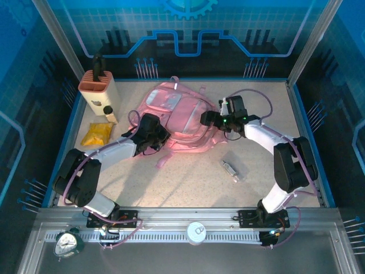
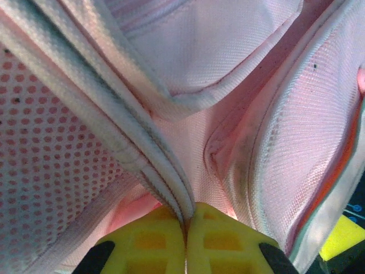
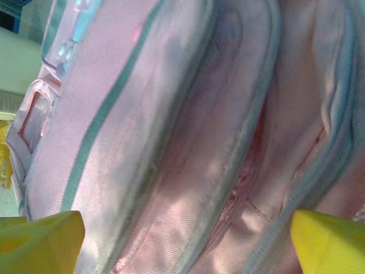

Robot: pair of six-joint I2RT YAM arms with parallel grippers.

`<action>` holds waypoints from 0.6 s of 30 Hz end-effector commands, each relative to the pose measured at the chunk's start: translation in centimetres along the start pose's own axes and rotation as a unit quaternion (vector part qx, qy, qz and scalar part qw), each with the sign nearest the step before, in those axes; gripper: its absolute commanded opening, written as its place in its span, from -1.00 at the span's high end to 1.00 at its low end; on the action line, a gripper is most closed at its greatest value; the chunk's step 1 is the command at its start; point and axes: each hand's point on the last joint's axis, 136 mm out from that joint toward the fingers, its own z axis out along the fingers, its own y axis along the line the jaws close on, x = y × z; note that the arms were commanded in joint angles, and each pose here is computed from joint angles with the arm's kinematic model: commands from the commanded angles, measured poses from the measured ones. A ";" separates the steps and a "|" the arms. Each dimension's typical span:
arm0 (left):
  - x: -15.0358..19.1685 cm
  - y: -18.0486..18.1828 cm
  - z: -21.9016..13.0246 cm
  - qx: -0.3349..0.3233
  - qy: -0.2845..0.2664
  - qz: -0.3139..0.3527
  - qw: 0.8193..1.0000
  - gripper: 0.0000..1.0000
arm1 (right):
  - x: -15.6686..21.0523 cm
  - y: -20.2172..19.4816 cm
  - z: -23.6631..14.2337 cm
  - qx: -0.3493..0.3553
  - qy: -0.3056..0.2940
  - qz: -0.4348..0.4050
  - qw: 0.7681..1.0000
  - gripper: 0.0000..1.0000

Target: Pack the student bag

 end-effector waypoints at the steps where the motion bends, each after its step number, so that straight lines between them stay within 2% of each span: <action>1: 1.3 -2.9 -0.1 0.054 0.010 -0.022 0.998 1.00 | 1.2 -0.2 -2.2 0.032 0.020 -0.039 0.999 -0.96; 4: 2.1 -4.1 0.1 0.067 0.023 -0.032 0.997 1.00 | 3.2 -0.4 -3.8 0.057 0.024 -0.055 0.997 -1.00; 8: 2.7 -4.9 -0.1 0.076 0.023 -0.049 0.996 1.00 | 6.5 1.9 -4.8 0.052 0.041 -0.079 0.995 -0.97; 14: 3.6 -5.8 -0.5 0.087 0.027 -0.070 0.993 1.00 | 10.4 7.1 -3.8 0.010 0.048 -0.097 0.994 -0.71; 18: 3.8 -6.2 -0.8 0.093 0.026 -0.076 0.992 1.00 | 12.0 9.4 -2.2 0.004 0.038 -0.097 0.995 -0.42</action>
